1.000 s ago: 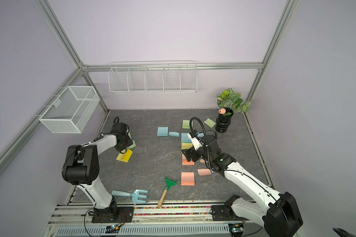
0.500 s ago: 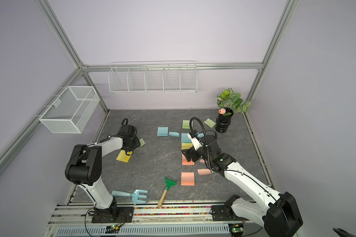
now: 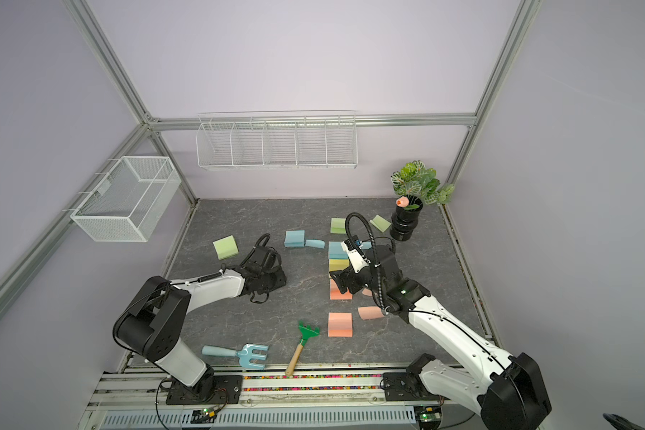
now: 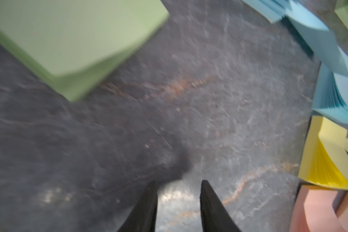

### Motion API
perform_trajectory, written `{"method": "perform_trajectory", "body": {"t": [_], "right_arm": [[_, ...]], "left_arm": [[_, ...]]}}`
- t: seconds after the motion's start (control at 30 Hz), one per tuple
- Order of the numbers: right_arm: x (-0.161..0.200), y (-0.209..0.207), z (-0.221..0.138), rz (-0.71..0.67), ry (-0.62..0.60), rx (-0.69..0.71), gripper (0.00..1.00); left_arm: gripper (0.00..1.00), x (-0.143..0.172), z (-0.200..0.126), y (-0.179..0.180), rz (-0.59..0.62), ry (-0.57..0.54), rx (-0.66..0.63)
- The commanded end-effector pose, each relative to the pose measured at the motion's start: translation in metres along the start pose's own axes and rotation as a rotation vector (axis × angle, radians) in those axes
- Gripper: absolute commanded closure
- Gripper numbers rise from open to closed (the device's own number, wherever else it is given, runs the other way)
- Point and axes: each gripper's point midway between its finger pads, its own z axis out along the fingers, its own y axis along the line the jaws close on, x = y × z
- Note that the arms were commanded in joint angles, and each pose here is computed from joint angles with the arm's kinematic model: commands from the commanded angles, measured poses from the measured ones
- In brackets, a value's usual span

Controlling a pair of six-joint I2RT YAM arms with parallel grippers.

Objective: Tear off pages from different memo pads
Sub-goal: Move the memo pad to the center of the board.

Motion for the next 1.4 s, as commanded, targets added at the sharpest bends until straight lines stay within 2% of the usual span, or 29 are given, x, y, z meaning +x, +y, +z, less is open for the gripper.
{"method": "perform_trajectory", "body": {"t": [0.0, 0.13, 0.23, 0.33, 0.53, 0.93, 1.13, 1.37], "right_arm": [[0.009, -0.005, 0.001, 0.025, 0.013, 0.02, 0.11], [0.012, -0.005, 0.008, 0.035, 0.026, 0.015, 0.11], [0.013, -0.005, 0.012, 0.041, 0.032, 0.013, 0.11], [0.014, -0.006, 0.013, 0.043, 0.031, 0.016, 0.11], [0.016, -0.007, 0.014, 0.04, 0.033, 0.021, 0.11], [0.017, -0.004, 0.016, 0.041, 0.044, 0.0, 0.11], [0.017, -0.004, 0.016, 0.039, 0.046, 0.0, 0.11], [0.019, -0.004, 0.017, 0.04, 0.052, 0.0, 0.11]], "left_arm": [[0.61, 0.002, -0.018, 0.002, -0.028, -0.015, -0.023], [0.58, -0.053, -0.061, 0.011, 0.047, -0.165, -0.142], [0.57, -0.091, -0.07, 0.039, -0.011, -0.211, -0.17], [0.58, -0.12, -0.065, 0.069, -0.073, -0.24, -0.191], [0.57, -0.149, -0.029, 0.081, -0.072, -0.207, -0.157], [0.55, -0.145, 0.016, 0.082, -0.036, -0.12, -0.086], [0.56, -0.125, 0.02, 0.074, -0.041, -0.081, 0.002], [0.61, -0.096, 0.024, 0.074, -0.061, -0.023, 0.027]]}}
